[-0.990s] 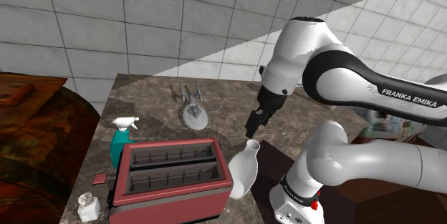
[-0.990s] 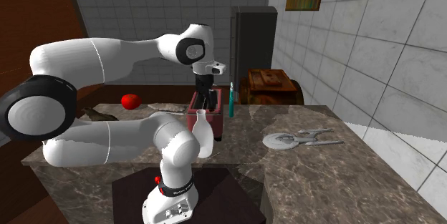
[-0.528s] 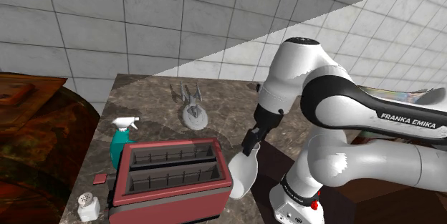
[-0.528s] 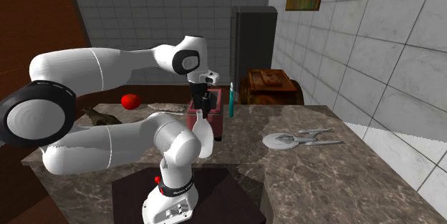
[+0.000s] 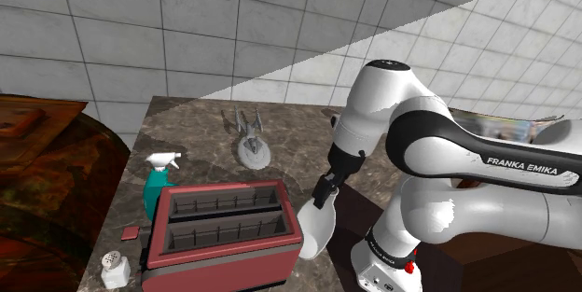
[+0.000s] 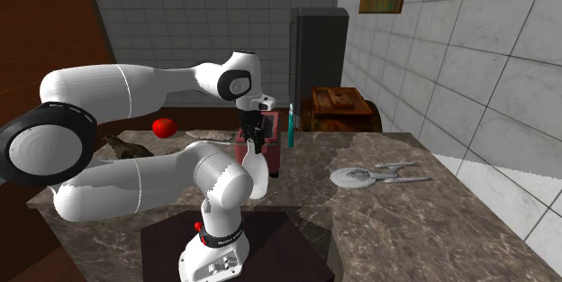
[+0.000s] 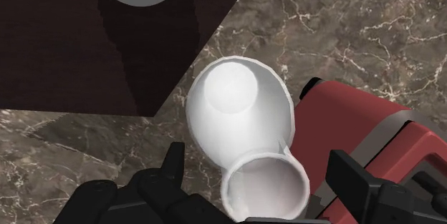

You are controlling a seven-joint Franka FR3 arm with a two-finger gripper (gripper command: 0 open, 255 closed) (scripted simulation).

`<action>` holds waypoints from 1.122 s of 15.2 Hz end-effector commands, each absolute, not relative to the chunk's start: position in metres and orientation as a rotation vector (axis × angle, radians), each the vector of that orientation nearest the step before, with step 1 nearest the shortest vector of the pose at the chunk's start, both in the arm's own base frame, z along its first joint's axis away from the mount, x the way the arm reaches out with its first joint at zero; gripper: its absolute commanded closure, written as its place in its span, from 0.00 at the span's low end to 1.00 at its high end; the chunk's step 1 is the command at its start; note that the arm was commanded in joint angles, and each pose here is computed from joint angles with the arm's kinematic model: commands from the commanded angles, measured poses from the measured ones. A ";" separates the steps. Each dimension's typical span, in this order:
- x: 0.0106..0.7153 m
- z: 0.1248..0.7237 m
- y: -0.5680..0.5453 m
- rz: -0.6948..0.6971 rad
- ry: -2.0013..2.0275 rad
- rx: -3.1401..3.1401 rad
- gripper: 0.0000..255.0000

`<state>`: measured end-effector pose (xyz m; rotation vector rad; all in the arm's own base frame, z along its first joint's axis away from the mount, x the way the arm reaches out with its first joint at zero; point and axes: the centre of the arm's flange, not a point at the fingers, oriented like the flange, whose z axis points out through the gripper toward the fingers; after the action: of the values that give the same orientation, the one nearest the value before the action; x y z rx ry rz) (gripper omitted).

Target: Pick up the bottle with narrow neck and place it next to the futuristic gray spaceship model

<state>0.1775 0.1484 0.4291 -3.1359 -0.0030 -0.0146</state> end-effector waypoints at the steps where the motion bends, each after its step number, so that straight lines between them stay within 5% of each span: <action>1: 0.177 0.429 0.148 -0.015 -0.003 -3.136 0.00; 2: 0.177 0.429 0.148 -0.015 -0.003 -3.136 0.00; 3: 0.177 0.429 0.148 -0.015 -0.003 -3.136 1.00; 17: 0.177 0.455 0.148 -0.015 -0.003 -3.136 1.00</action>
<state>0.1777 0.1479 0.4489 -3.1360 -0.0031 -0.0144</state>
